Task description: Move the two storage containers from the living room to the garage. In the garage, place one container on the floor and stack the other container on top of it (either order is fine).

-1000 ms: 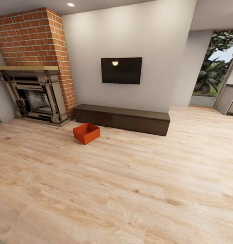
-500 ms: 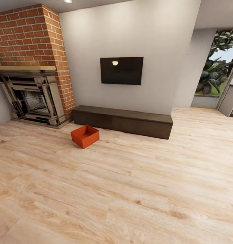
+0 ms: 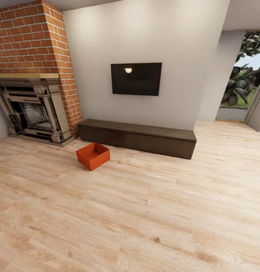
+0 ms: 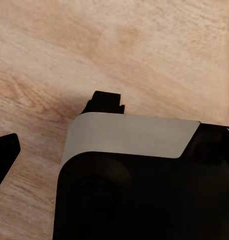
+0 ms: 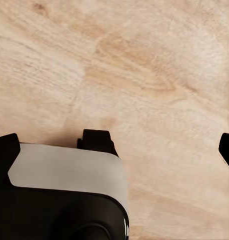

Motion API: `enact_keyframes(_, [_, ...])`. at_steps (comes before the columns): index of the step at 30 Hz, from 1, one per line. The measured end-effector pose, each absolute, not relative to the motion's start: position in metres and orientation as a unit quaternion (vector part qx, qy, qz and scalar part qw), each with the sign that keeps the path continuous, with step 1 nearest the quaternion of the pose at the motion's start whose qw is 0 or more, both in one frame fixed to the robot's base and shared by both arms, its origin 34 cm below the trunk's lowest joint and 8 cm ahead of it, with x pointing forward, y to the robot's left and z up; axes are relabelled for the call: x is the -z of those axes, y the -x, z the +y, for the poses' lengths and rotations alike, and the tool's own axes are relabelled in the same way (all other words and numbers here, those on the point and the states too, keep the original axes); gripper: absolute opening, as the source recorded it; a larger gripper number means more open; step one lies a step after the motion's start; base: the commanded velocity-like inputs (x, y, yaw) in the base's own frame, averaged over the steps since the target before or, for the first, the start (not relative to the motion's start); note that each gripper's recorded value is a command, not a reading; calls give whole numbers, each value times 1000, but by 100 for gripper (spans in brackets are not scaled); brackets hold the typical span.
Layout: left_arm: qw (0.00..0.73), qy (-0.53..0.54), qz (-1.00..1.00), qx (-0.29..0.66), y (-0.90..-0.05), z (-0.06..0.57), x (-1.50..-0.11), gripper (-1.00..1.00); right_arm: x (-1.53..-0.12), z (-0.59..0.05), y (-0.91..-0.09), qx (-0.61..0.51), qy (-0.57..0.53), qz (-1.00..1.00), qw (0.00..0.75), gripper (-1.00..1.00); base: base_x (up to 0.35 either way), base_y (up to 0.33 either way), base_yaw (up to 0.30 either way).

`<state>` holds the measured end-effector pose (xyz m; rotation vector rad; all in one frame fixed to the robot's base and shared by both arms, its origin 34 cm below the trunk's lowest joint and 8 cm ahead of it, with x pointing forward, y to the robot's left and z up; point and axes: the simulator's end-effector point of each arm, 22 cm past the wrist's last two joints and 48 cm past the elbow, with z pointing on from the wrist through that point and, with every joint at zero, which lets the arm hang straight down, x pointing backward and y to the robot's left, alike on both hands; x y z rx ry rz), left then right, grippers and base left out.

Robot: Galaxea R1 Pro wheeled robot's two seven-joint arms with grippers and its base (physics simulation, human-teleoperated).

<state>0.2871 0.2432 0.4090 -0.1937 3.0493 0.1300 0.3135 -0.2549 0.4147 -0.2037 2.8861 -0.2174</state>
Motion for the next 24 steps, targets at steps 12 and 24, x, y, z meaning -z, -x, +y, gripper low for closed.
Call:
enact_keyframes(12, [42,63,996,-42,-287,243,-409,100,-415,-255,-313,74,70,988,120,100,322,0,0])
enact_keyframes(24, [42,63,996,-42,-288,243,-409,100,-415,-255,-313,74,70,988,120,100,322,0,0])
